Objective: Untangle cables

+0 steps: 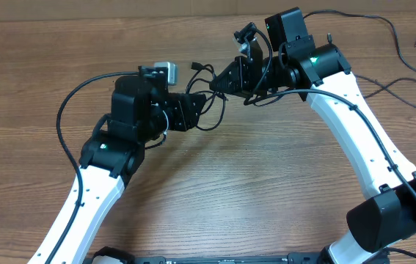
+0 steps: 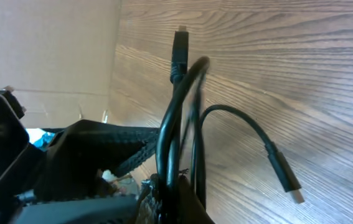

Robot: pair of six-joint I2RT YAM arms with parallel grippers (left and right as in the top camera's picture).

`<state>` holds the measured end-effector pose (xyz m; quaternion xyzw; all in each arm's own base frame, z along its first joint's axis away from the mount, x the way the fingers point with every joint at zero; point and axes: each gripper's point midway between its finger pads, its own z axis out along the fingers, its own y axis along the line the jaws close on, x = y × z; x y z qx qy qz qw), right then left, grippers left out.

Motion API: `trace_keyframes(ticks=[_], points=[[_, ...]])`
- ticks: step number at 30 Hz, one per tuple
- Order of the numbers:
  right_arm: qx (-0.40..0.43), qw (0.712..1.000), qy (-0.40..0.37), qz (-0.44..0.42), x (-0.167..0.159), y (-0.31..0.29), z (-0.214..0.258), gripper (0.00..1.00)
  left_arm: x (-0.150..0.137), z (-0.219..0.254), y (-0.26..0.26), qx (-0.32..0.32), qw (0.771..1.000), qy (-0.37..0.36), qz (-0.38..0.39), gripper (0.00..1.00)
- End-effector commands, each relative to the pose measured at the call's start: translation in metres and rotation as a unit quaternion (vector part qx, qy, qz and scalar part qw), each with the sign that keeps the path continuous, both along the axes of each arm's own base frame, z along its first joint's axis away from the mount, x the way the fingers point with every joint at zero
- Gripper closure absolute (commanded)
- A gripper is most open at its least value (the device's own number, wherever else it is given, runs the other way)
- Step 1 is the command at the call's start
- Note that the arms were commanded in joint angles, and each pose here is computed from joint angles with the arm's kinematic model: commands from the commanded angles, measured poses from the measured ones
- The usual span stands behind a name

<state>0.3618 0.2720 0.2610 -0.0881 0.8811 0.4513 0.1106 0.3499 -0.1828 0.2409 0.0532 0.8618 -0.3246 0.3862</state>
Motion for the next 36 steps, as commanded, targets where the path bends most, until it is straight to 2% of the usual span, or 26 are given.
trace_keyframes(ticks=[1,8,13,17,28,36], points=[[0.028,0.999,-0.004,0.018,-0.008,0.006,0.017,0.96,-0.001,0.009,-0.005,0.049,0.995,-0.066,-0.062,0.44],[0.024,1.0,0.006,0.018,-0.011,0.005,0.014,0.96,-0.002,0.008,-0.005,0.114,0.979,-0.126,-0.114,0.48],[0.007,1.0,-0.003,0.001,-0.003,-0.001,0.01,0.96,-0.015,0.015,-0.016,0.108,0.968,-0.153,-0.167,0.5],[0.007,1.0,0.011,-0.018,0.001,-0.006,0.01,0.96,-0.02,0.02,-0.015,0.122,0.961,-0.174,-0.179,0.49],[0.03,0.999,0.03,-0.002,-0.007,-0.002,0.015,0.96,0.001,0.014,0.018,0.208,0.958,-0.174,-0.094,0.48],[0.057,0.998,0.036,0.019,-0.014,0.004,0.023,0.96,-0.004,0.014,0.01,0.191,0.959,-0.175,-0.118,0.46]])
